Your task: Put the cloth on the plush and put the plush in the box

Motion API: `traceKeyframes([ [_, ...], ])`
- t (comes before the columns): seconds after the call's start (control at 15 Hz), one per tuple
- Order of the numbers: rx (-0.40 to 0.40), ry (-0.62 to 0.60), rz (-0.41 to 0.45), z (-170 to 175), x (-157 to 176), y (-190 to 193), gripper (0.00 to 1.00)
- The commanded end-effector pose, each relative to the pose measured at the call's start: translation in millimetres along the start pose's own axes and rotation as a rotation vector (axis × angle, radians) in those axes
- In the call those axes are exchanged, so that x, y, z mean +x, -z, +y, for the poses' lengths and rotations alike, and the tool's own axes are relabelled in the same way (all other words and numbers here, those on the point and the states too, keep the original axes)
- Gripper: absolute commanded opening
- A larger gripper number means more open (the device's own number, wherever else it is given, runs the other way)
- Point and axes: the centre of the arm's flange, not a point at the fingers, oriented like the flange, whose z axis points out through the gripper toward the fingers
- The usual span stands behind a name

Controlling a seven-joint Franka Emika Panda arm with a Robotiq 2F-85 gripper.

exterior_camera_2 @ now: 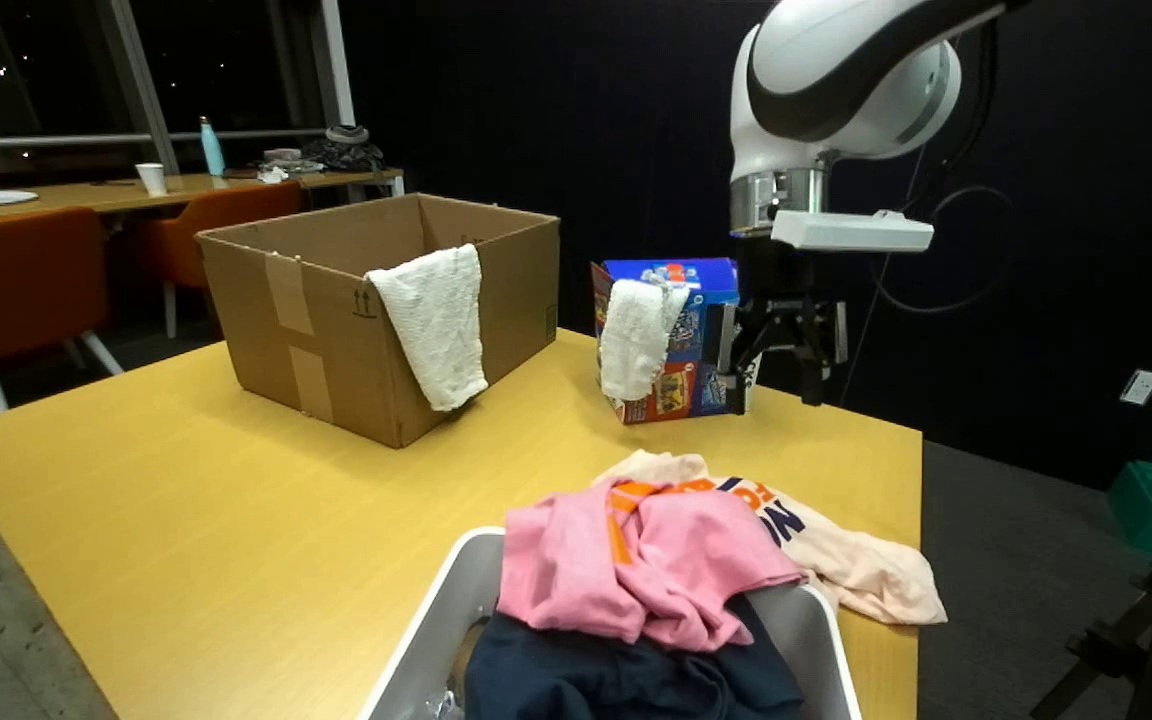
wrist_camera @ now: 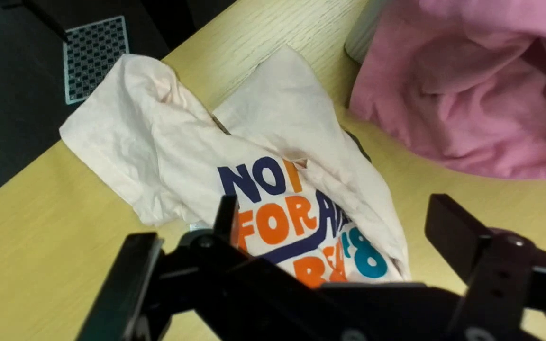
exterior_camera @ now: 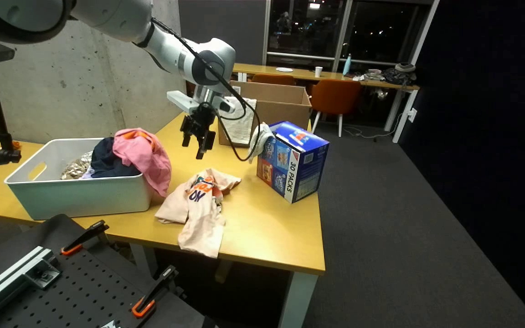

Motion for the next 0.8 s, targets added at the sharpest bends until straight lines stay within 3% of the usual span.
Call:
traceKeyframes([
  [0.0, 0.044, -0.189, 0.053, 29, -26, -26, 1.00],
  [0.27, 0.040, -0.355, 0.071, 31, -32, -48, 1.00],
  [0.53, 0.035, -0.452, 0.040, 32, -27, -69, 1.00],
  [0.73, 0.023, -0.500, 0.065, 43, -17, -70, 1.00],
])
